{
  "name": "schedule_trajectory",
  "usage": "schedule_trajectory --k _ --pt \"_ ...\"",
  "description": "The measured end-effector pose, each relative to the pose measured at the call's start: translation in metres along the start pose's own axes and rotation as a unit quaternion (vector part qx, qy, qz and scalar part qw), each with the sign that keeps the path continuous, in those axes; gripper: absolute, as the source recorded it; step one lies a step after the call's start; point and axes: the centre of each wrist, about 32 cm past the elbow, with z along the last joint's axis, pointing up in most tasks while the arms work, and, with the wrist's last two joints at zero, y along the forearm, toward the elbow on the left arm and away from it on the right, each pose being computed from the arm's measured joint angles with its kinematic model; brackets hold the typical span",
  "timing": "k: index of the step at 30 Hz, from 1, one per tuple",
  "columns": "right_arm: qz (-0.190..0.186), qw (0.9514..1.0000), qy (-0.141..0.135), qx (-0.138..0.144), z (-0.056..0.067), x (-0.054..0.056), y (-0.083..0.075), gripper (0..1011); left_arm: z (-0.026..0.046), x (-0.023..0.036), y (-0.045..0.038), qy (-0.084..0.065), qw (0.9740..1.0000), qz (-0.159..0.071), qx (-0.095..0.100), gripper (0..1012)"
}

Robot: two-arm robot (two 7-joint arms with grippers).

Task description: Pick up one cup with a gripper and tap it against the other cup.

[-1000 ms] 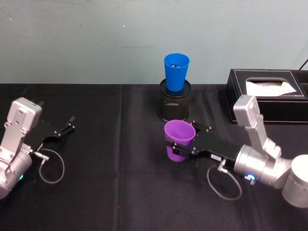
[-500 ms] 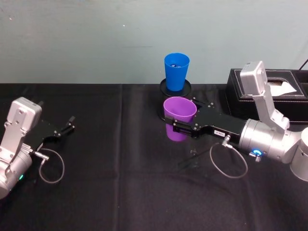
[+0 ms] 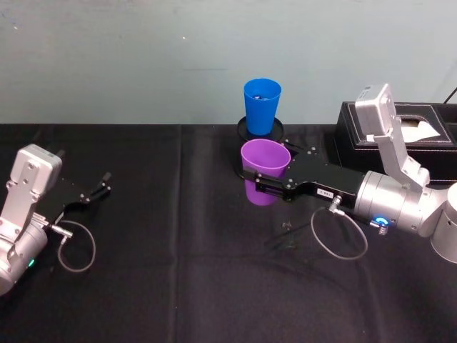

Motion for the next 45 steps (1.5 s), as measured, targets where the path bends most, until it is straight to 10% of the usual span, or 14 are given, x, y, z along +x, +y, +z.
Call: schedule_trajectory --k 45 --pt "-0.001 1.0 0.001 0.001 -0.0004 -0.0002 -0.0002 738 0.0 0.0 0.0 0.0 1.0 0.0 0.0 1000"
